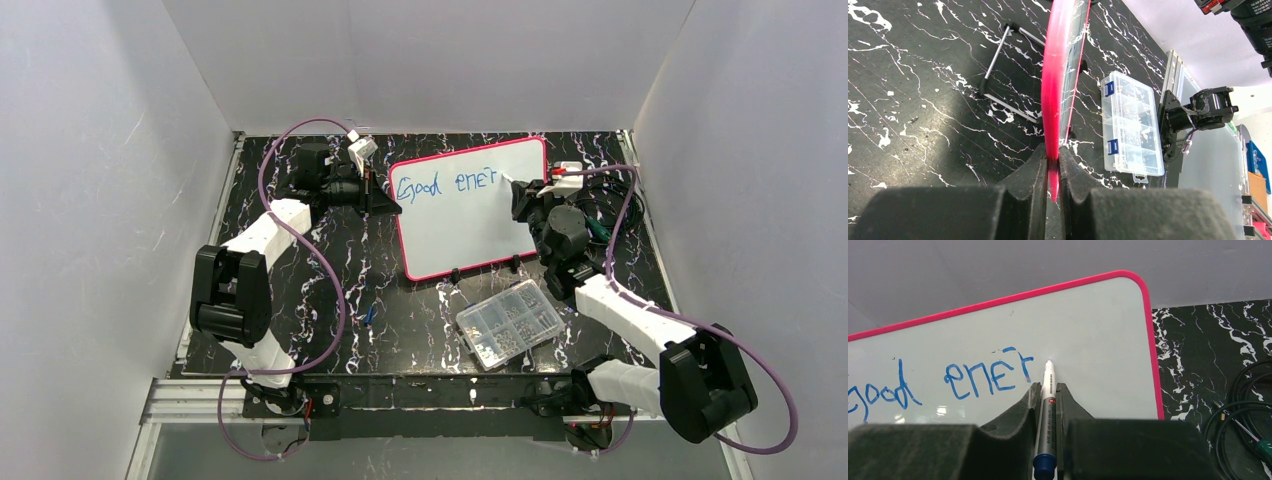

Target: Write a sentence on the whiteboard

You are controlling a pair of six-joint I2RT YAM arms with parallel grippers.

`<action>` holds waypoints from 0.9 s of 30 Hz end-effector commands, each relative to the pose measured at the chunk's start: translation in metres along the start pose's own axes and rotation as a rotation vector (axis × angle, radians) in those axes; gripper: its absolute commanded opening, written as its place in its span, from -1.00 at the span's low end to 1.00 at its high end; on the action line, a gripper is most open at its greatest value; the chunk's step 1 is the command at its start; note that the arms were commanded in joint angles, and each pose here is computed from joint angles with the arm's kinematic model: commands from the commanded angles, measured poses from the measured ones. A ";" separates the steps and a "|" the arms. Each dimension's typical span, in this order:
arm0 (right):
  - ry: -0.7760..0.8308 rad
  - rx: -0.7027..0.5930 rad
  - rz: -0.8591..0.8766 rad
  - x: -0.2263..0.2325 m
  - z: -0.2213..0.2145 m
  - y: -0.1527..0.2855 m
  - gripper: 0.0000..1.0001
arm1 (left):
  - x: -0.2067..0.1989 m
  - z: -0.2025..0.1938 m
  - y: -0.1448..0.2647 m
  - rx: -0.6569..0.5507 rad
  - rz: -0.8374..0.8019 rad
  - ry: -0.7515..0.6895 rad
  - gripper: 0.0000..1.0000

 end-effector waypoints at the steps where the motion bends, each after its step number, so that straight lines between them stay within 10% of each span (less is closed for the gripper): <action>1: -0.028 -0.091 0.043 0.011 0.021 -0.009 -0.97 | -0.018 0.024 0.012 -0.054 -0.030 -0.097 -1.00; 27: -0.006 0.001 0.029 -0.004 -0.003 0.007 -0.97 | -0.018 0.024 0.012 -0.054 -0.031 -0.095 -1.00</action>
Point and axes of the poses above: each gripper's point midway between its finger pads, its own y axis back along the fingers, its own x axis along the line the jaws close on, z = x × y, the point moved 10 cm from there along y, back along the fingers, and after that the axes turned 12 degrees about -y, right-handed, at the moved point
